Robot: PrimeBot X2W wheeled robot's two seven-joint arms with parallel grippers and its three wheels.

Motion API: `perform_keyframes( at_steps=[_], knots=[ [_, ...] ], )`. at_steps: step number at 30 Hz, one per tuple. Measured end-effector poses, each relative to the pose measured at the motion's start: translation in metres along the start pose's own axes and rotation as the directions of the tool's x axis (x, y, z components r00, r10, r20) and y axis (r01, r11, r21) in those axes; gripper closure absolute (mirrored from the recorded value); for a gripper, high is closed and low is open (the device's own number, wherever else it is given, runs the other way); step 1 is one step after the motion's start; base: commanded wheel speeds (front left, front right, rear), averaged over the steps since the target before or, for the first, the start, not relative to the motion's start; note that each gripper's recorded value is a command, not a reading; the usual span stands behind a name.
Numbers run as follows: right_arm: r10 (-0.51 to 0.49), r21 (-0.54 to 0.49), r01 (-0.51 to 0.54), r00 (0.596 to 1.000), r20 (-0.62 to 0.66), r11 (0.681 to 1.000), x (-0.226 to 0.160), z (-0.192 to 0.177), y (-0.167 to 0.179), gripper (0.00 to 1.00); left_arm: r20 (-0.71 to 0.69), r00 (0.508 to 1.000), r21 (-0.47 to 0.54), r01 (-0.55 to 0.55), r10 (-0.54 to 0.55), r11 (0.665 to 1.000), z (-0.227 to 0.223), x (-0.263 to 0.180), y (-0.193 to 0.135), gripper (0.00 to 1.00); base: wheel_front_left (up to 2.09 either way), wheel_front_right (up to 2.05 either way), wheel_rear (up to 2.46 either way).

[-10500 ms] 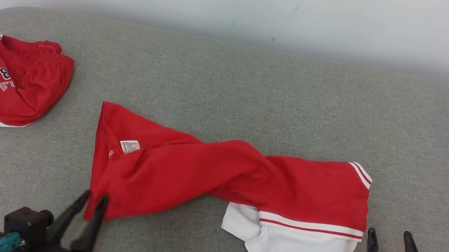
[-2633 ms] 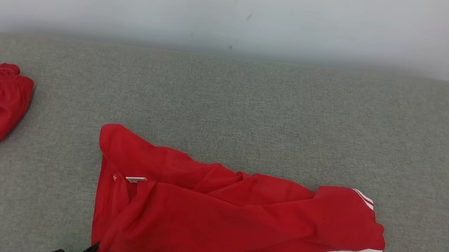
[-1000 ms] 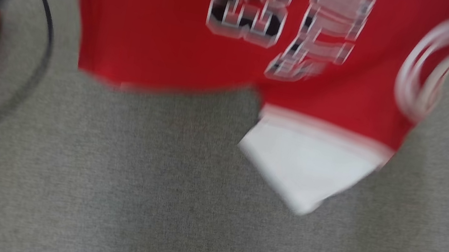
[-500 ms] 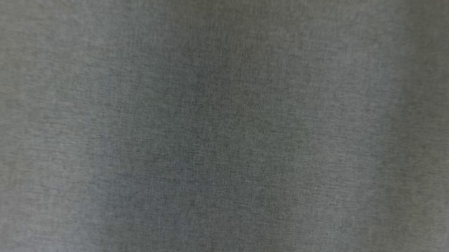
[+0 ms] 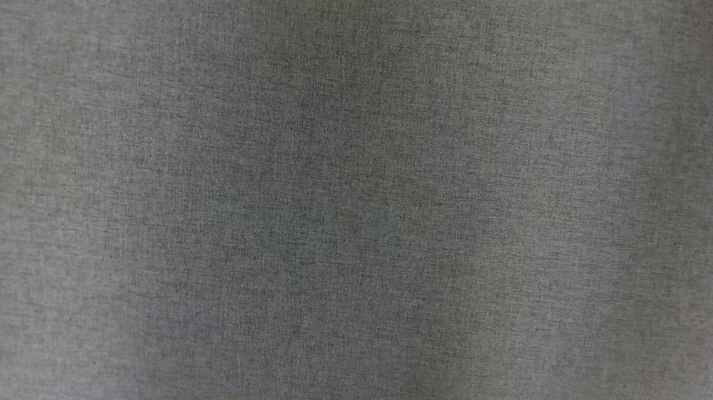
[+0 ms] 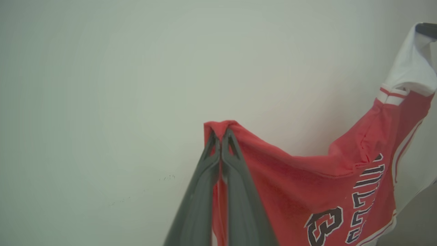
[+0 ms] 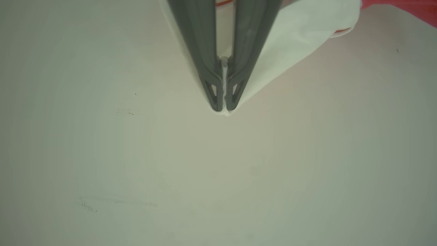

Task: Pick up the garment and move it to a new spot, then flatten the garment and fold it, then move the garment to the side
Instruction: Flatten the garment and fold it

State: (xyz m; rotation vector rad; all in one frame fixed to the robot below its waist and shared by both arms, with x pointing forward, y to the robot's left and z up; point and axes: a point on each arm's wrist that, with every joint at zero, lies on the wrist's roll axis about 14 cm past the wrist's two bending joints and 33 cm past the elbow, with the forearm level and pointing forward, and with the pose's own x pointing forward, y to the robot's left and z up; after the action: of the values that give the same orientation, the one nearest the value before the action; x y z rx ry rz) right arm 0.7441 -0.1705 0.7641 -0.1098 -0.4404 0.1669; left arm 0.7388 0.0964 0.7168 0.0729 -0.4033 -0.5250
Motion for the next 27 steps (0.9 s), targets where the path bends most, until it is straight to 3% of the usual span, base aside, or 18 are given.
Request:
perform_keyframes(
  at_steps=[6,14,27],
  knots=[
    [-0.021,0.06,0.024,0.998,-0.059,0.998,-0.012,-0.033,-0.005,1.0,-0.024,1.0,-0.014,-0.006,0.006,1.0,-0.018,-0.011,0.004,1.0,0.0,0.0,0.0],
    [-0.012,0.144,0.034,0.989,-0.146,0.989,-0.051,-0.064,-0.002,1.0,-0.079,0.997,-0.11,0.0,-0.009,0.994,-0.041,-0.052,-0.008,1.0,0.0,0.0,0.0],
    [0.03,0.316,0.072,0.952,-0.305,0.946,-0.201,-0.101,0.016,1.0,-0.132,0.991,-0.232,-0.043,0.012,0.972,-0.042,-0.159,-0.064,1.0,0.0,0.0,0.0]
  ],
)
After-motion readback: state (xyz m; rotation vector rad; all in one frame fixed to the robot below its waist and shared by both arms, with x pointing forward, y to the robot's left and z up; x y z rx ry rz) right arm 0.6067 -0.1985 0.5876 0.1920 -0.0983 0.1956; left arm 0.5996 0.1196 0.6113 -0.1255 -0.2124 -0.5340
